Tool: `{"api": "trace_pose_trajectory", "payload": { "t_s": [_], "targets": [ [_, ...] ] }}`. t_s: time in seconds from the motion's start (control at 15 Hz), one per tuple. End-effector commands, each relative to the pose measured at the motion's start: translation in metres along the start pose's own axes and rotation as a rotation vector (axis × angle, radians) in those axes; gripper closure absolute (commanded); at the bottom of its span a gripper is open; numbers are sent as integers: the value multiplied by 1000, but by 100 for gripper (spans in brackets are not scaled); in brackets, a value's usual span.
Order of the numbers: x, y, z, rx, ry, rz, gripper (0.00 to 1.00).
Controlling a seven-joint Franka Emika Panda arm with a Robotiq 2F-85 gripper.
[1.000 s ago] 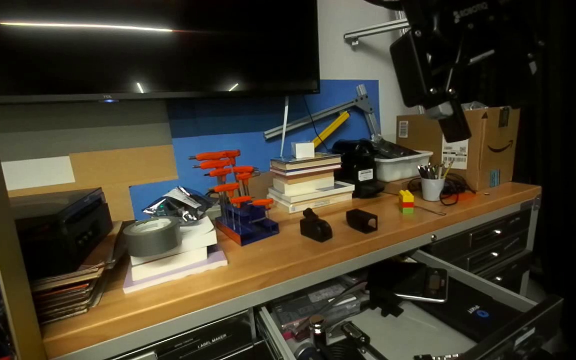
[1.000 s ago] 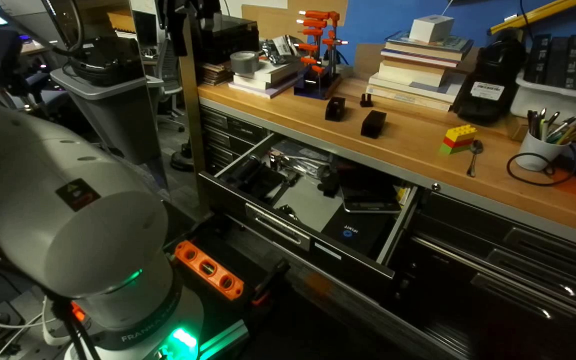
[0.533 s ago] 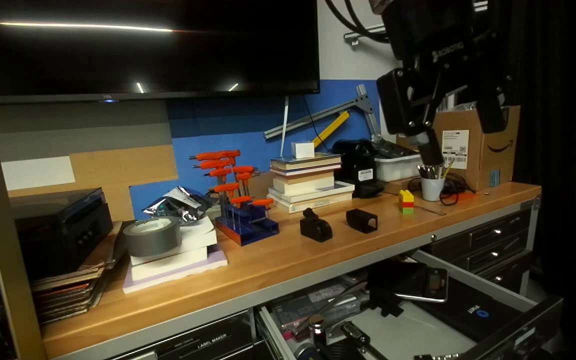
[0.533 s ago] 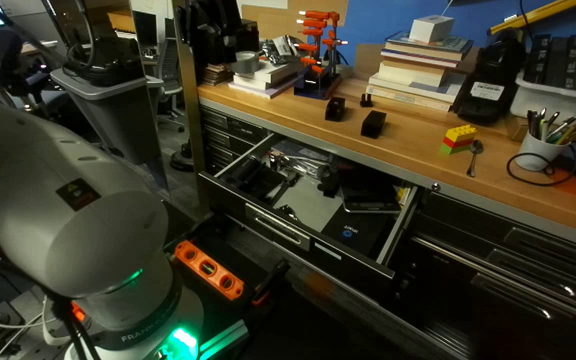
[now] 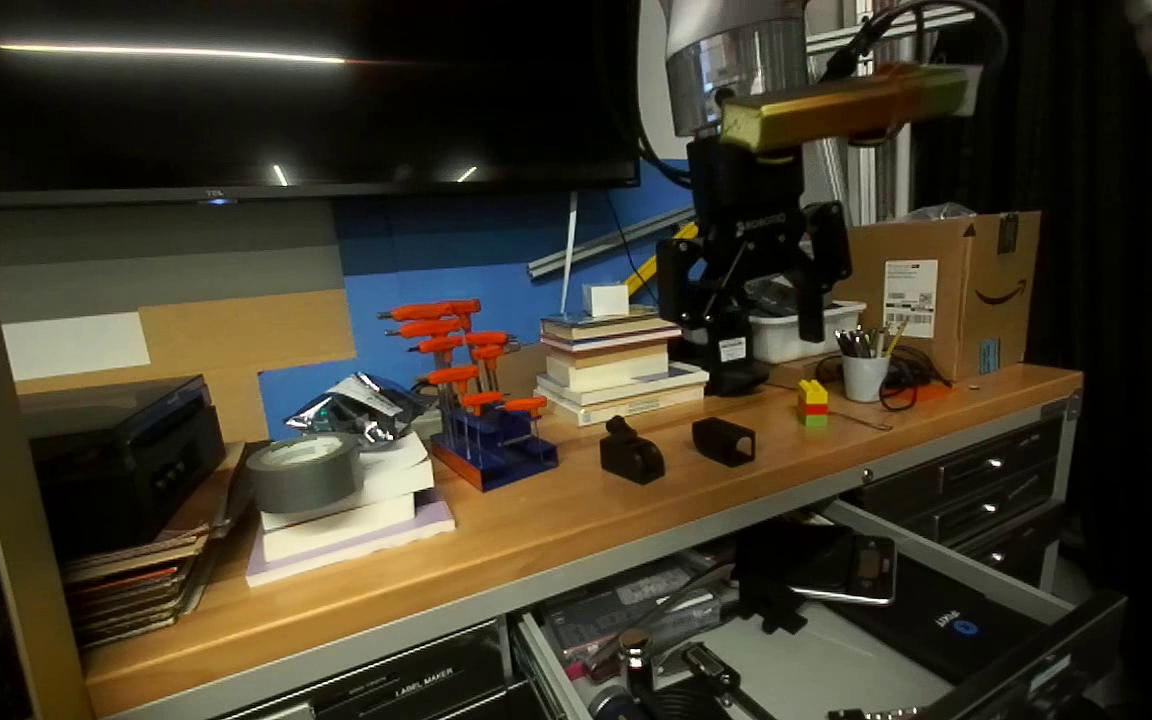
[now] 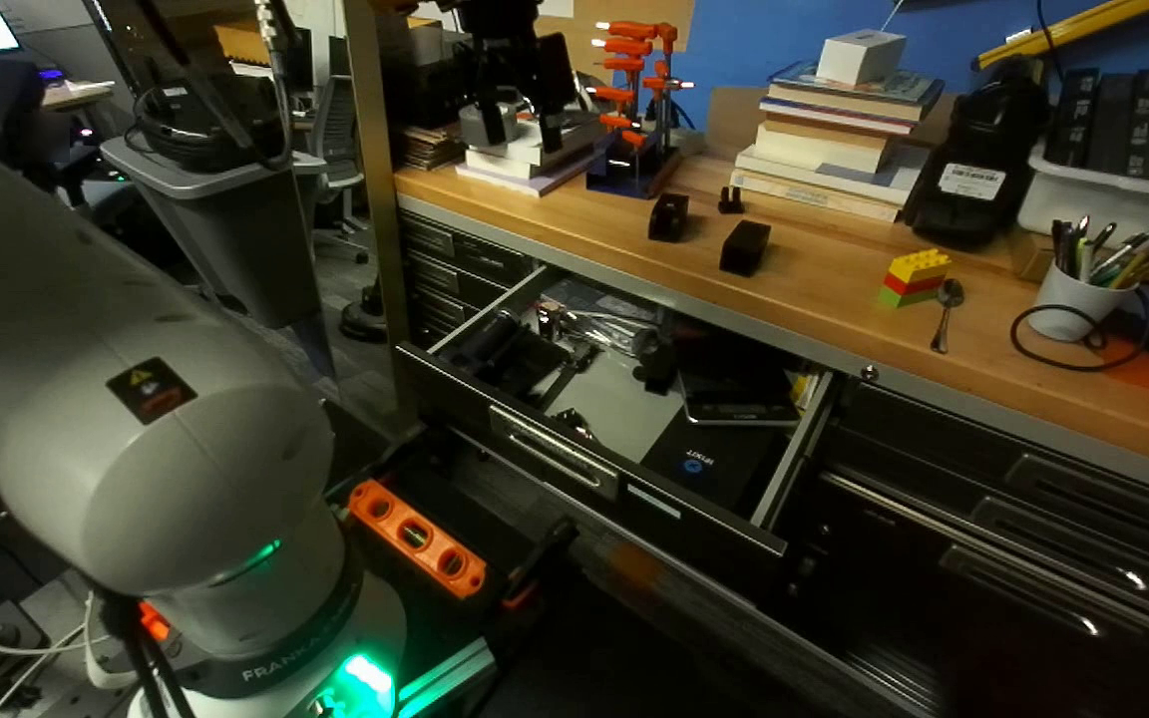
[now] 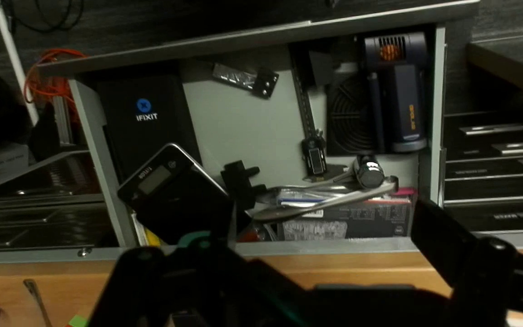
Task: Pick up the black objects from the counter and put them in the open drawer and close it
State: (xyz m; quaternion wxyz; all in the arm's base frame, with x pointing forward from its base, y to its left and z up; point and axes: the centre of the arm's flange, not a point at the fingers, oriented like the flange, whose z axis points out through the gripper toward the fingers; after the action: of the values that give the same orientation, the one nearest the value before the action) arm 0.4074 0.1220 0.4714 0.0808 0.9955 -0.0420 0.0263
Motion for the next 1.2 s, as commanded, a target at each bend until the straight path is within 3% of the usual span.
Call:
{"api": "trace_pose_trajectory", "payload": {
  "t_s": [0.0, 0.33, 0.73, 1.13],
  "targets": [
    [56, 7, 15, 53, 29, 1, 0],
    [111, 32, 44, 94, -15, -15, 0],
    [175, 76, 77, 83, -46, 15, 0],
    [213, 102, 124, 73, -55, 19, 0]
  ]
}}
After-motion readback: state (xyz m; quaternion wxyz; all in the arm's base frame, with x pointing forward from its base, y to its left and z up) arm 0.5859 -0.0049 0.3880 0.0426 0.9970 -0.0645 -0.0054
